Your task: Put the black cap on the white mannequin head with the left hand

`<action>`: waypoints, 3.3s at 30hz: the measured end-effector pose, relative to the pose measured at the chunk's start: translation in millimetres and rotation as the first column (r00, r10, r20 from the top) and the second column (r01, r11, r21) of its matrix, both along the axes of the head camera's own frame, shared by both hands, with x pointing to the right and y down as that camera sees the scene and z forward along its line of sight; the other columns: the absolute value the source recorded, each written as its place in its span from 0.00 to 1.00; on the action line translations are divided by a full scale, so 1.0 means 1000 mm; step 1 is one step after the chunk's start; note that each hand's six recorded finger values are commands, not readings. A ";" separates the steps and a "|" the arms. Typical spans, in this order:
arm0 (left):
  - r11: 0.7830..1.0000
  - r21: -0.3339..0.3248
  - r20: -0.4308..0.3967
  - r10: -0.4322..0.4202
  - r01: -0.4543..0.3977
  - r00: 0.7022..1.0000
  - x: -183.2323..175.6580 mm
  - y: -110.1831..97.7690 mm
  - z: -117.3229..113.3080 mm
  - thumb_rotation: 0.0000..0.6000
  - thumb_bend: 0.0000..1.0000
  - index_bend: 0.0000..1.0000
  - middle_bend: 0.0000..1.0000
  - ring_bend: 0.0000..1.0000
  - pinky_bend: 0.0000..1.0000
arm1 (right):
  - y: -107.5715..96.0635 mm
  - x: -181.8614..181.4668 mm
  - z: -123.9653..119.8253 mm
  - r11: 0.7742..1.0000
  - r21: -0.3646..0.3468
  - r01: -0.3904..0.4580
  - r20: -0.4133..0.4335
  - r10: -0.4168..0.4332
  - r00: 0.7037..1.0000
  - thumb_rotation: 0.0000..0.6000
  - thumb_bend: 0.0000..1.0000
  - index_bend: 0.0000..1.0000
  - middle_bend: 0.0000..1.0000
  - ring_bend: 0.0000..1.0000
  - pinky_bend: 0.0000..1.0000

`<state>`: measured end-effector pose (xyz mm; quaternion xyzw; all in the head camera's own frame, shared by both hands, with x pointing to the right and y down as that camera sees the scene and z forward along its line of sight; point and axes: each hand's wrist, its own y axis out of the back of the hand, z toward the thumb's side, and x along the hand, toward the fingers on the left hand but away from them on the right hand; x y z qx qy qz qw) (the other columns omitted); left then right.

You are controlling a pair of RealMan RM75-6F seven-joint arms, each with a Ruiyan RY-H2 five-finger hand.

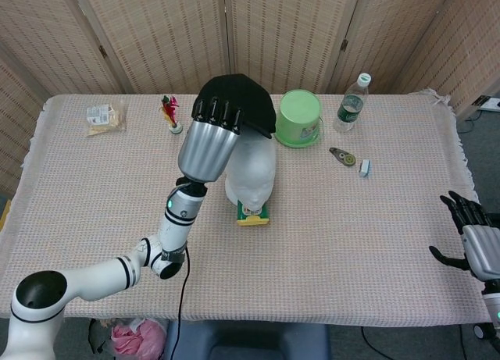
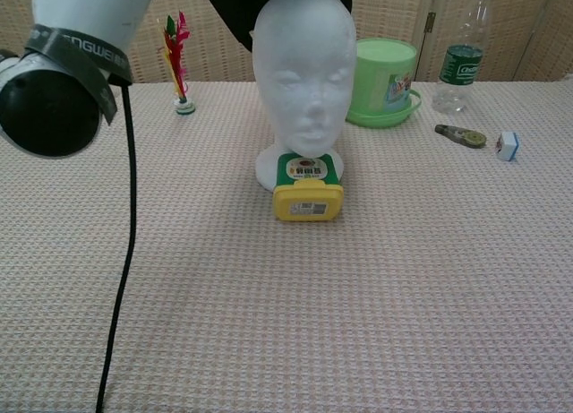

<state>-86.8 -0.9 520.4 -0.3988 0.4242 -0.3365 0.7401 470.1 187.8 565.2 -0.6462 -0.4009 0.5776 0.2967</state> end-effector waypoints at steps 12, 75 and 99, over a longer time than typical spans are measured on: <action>1.000 0.005 0.008 0.018 -0.018 1.000 0.009 0.041 -0.006 1.00 0.47 0.55 0.60 0.48 0.61 | 0.007 -0.004 -0.006 1.000 0.008 0.020 0.013 -0.020 1.000 1.00 0.16 0.00 0.00 0.00 0.00; 0.964 -0.264 0.115 0.050 -0.018 0.992 -0.007 0.164 0.045 1.00 0.45 0.25 0.43 0.36 0.56 | 0.014 -0.009 -0.017 0.997 0.066 0.037 0.024 -0.039 0.999 1.00 0.17 0.00 0.00 0.00 0.00; 0.927 -0.363 0.162 -0.037 0.095 0.986 -0.052 0.160 0.056 1.00 0.45 0.17 0.32 0.28 0.49 | 0.015 -0.008 -0.018 0.997 0.073 0.034 0.024 -0.036 0.999 1.00 0.17 0.00 0.00 0.00 0.00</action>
